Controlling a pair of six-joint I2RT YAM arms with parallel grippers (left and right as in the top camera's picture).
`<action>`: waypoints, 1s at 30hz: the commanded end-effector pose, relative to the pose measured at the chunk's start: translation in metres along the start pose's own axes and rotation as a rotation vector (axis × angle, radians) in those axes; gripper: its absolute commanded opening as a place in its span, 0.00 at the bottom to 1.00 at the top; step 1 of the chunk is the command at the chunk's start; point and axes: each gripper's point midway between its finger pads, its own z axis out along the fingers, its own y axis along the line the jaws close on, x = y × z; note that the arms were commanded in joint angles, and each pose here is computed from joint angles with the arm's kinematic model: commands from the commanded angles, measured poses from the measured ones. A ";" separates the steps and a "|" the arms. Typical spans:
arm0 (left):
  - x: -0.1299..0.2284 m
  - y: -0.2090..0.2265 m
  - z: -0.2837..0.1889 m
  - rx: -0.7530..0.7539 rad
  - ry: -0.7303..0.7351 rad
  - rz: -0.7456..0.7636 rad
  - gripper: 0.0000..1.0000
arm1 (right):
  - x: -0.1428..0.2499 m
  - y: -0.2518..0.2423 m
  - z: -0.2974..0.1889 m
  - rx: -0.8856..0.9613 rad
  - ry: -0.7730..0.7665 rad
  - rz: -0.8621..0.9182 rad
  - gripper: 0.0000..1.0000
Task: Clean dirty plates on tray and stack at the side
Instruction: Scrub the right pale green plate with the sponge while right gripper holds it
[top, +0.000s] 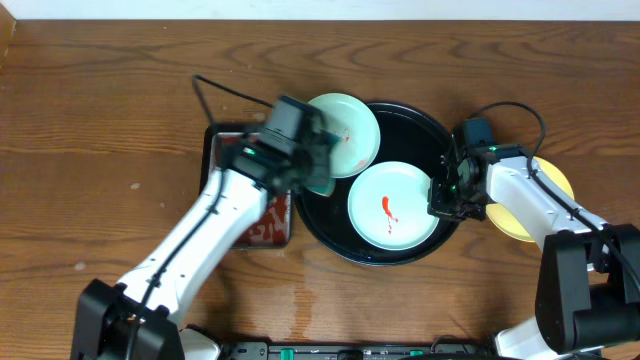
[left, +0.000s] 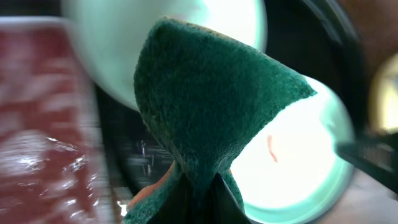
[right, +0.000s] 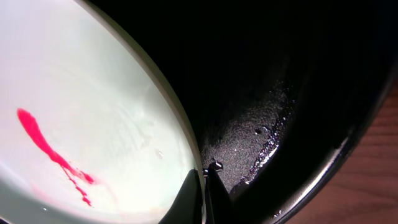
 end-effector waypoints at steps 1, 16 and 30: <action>0.009 -0.038 0.010 0.068 0.017 -0.038 0.07 | 0.008 -0.001 0.004 0.011 0.015 -0.005 0.01; 0.092 -0.119 0.112 0.153 0.203 0.002 0.07 | 0.015 -0.004 0.010 0.017 0.033 -0.002 0.01; 0.079 -0.017 0.124 -0.180 0.208 -0.118 0.07 | 0.016 -0.005 0.010 0.018 0.037 -0.002 0.01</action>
